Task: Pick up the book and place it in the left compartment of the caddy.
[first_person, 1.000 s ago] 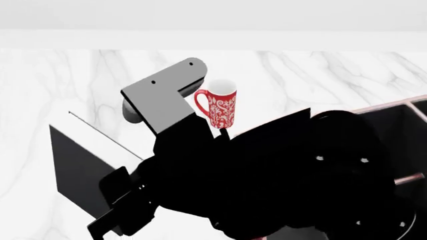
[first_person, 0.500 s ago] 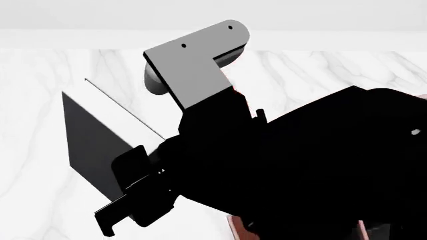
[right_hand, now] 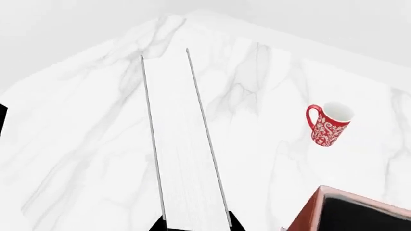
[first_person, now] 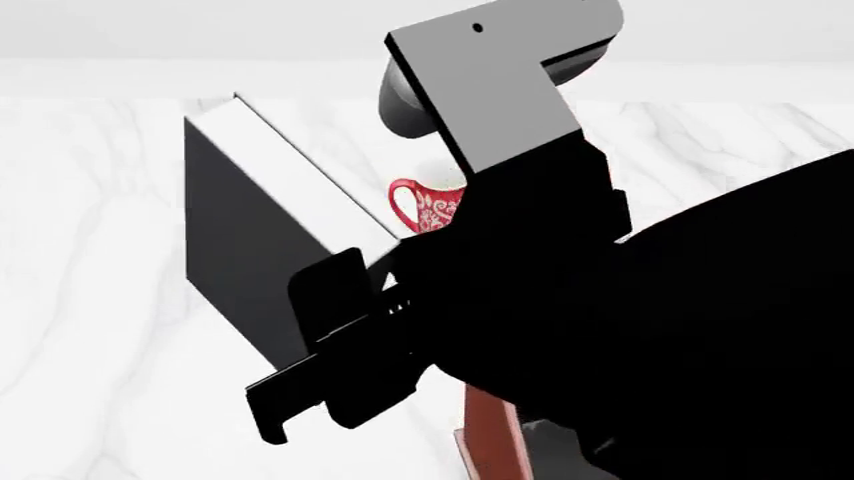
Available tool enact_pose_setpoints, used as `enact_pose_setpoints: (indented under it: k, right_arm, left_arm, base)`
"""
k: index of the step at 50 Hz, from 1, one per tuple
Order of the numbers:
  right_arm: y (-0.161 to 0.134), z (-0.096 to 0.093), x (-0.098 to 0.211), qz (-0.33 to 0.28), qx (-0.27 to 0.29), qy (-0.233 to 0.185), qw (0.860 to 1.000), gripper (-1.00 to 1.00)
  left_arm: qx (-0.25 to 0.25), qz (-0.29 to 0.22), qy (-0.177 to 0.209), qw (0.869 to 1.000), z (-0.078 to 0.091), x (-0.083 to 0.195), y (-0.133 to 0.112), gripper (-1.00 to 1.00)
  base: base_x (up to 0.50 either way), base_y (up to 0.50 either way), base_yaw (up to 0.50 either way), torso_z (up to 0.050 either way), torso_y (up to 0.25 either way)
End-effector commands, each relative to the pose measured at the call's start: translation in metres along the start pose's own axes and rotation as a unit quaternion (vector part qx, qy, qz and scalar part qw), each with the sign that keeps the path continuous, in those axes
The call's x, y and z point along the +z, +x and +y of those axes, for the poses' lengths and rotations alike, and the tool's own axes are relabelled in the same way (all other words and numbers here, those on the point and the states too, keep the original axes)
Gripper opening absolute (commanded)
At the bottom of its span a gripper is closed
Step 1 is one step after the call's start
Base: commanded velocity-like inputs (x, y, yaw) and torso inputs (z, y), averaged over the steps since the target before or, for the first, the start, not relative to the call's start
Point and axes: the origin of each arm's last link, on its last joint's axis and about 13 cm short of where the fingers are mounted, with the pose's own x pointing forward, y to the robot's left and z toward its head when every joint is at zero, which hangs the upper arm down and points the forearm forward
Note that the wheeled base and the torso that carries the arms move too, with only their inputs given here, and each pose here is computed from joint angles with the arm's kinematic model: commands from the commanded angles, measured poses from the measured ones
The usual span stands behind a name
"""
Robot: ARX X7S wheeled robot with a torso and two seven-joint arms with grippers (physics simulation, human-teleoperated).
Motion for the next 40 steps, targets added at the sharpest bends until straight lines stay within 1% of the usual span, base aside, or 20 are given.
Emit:
enact_pose_setpoints:
  k: [1, 9, 27, 40]
  right_arm:
    - [-0.016, -0.006, 0.001, -0.024, -0.026, 0.007, 0.999, -1.00]
    - [-0.023, -0.011, 0.000, -0.024, -0.046, 0.013, 0.999, -1.00]
    - [-0.035, -0.025, -0.008, -0.025, -0.087, 0.043, 0.995, -1.00]
    - [-0.040, -0.032, -0.012, -0.019, -0.114, 0.053, 0.992, -1.00]
  left_arm:
    - [0.000, 0.000, 0.001, 1.000, -0.001, -0.001, 0.000, 1.00]
    - [0.000, 0.001, 0.002, 1.000, -0.001, -0.001, 0.000, 1.00]
    - [0.001, 0.001, 0.003, 1.000, 0.000, -0.001, 0.000, 1.00]
    - [0.002, -0.001, 0.002, 1.000, 0.000, 0.000, 0.000, 1.00]
  base:
    - [0.00, 0.00, 0.00, 0.000, 0.000]
    - [0.00, 0.00, 0.00, 0.002, 0.001]
    - [0.00, 0.00, 0.00, 0.000, 0.001]
    - [0.00, 0.00, 0.00, 0.000, 0.001]
